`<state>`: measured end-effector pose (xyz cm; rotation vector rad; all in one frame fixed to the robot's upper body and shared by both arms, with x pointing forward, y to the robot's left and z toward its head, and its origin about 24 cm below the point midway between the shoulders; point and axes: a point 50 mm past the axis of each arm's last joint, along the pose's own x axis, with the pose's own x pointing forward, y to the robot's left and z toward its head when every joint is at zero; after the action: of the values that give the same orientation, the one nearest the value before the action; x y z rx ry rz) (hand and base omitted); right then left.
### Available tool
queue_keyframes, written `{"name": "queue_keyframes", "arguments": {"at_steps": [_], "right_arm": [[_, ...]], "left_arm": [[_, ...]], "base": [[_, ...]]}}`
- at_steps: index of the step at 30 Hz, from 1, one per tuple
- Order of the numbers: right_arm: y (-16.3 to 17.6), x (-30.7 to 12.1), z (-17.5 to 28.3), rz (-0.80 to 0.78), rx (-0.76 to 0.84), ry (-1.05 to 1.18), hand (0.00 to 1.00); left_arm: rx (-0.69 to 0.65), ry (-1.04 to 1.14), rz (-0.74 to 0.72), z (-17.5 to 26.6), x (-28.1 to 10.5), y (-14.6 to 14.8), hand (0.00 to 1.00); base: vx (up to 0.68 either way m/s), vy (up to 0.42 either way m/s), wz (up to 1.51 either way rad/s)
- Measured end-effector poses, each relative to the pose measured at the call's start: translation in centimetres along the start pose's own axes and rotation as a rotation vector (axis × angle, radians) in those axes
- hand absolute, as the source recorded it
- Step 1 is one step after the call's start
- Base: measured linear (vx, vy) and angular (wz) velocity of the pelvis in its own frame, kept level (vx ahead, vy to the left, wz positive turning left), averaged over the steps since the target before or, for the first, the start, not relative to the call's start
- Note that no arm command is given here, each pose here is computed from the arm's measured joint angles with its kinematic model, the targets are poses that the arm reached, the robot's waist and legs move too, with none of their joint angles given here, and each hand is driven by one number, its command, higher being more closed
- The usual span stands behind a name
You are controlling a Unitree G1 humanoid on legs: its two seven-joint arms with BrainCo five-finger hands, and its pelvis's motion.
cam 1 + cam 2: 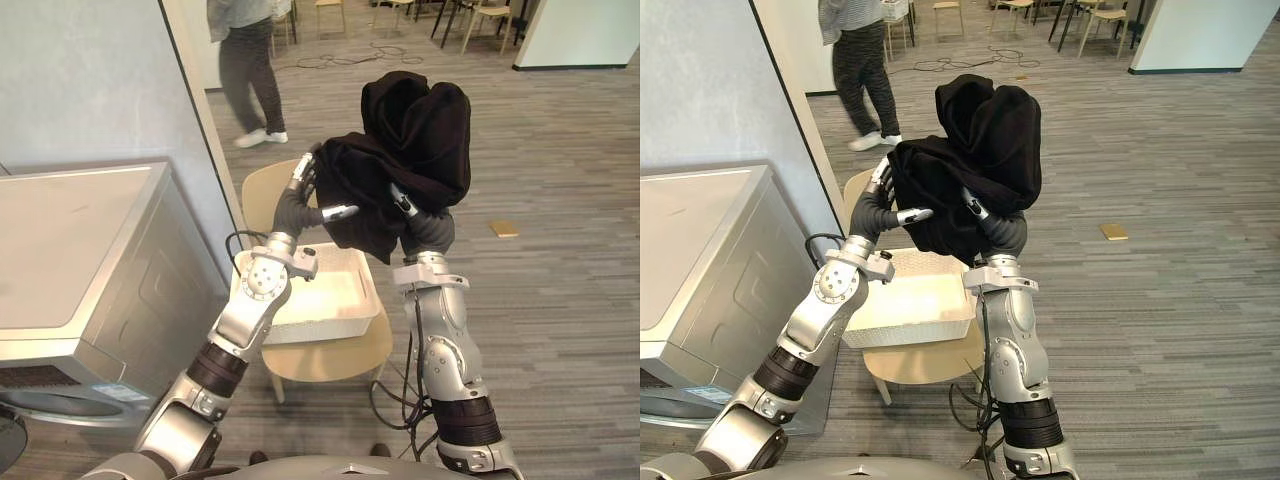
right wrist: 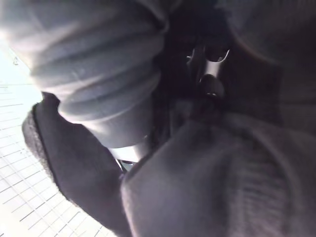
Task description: Pick up the laundry basket with both hands and put the clothes into the washing machine.
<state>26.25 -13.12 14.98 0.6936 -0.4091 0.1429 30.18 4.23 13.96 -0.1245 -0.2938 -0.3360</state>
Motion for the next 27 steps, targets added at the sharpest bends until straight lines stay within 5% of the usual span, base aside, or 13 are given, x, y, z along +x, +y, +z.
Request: {"name": "queue_keyframes", "arguments": {"at_steps": [18,19,27], "right_arm": [[0.4,-0.9,-0.2,0.018,0.057,0.012,1.00],[0.5,-1.0,-0.1,0.022,0.058,0.006,1.00],[0.4,-1.2,0.9,0.002,0.100,-0.061,1.00]], "left_arm": [[0.022,0.067,-0.136,-1.3,0.6,-2.5,0.00],[0.024,0.070,-0.148,-1.4,0.6,-2.6,1.00],[0.058,0.103,-0.257,-2.1,0.5,-4.3,1.00]], "base": [[0.01,-0.005,-0.05],[0.00,0.000,0.00],[0.00,0.000,0.00]]}}
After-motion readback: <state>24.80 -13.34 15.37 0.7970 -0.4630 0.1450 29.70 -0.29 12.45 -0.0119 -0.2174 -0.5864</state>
